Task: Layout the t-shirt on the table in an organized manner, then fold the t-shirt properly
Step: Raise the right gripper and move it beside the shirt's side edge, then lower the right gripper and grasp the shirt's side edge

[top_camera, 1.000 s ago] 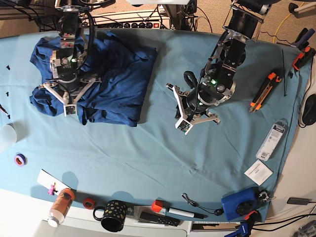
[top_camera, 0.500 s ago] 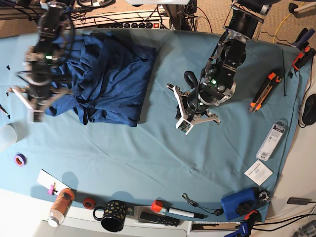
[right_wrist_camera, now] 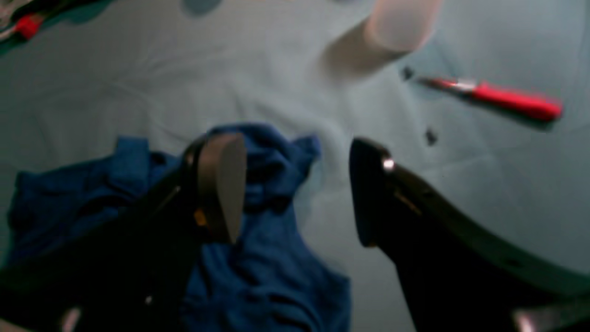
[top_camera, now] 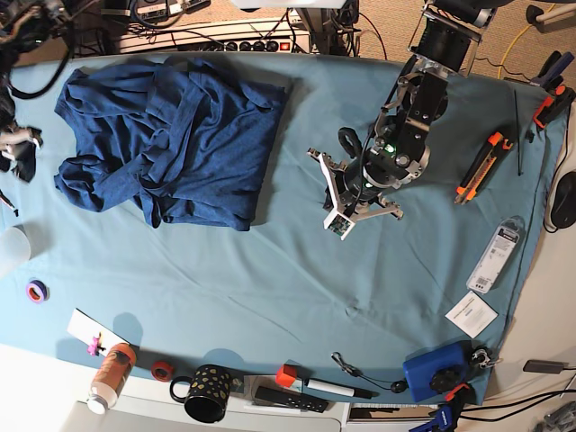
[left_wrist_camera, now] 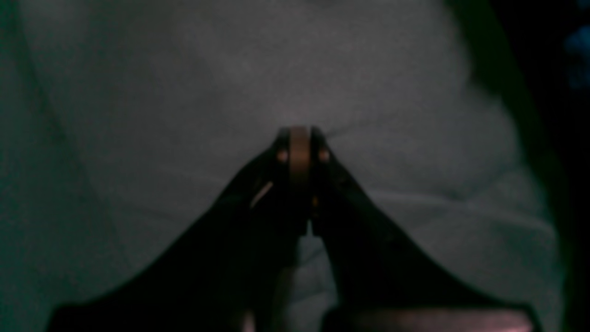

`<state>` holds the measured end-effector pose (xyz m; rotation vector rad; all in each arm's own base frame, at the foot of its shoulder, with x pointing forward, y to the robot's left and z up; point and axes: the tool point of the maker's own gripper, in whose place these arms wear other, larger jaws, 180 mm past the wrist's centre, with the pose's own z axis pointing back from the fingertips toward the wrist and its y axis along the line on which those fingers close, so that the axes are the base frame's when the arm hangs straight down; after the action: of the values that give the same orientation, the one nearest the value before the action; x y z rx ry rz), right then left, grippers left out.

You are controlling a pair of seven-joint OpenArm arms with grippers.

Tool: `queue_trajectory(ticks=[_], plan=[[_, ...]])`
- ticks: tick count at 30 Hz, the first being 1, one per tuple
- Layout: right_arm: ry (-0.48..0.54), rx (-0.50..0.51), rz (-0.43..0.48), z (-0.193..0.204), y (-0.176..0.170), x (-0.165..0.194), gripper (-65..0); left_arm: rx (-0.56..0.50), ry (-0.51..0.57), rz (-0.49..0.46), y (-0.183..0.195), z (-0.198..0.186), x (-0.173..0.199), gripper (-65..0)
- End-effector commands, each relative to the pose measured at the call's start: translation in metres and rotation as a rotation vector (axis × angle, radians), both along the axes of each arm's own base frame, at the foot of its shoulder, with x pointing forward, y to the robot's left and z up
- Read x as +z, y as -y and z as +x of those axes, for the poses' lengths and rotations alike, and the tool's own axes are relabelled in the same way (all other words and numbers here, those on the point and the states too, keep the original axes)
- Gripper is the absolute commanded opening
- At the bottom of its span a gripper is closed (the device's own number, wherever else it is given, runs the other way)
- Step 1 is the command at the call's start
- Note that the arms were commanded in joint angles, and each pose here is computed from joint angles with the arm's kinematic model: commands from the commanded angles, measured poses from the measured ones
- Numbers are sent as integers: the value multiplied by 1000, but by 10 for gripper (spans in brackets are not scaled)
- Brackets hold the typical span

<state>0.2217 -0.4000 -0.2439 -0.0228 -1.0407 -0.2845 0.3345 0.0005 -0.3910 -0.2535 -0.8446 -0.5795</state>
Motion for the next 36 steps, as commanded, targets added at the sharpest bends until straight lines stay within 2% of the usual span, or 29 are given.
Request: queue_trajectory(ticks=[1,8,13,16,22,25,30,36], plan=[[27,25,13,4,4,6,-298,0,41,-37,4,9,14,-650],[1,70,301,-1,20,-43,-298,1,33,-56,6,8,15,-650],[0,77,454,1,22,-65,-298,1,33,-60,8,8,16,-650],[-13,74,510,2,17,-78,-298,0,26,-79,10,7,16,-647],[-121,111,508,4,2,-102,-298,-6,25,-85,13,7,17,-549],[-162,109,471,6,1,-111,-298,-47,25,-87,17,3,17,-546],[-240,95,411,3,3,-126,-298,-52,25,-87,18,3,17,-546],[-212,128,471,6,-9,-123,-298,-52,25,-88,18,3,17,-546]])
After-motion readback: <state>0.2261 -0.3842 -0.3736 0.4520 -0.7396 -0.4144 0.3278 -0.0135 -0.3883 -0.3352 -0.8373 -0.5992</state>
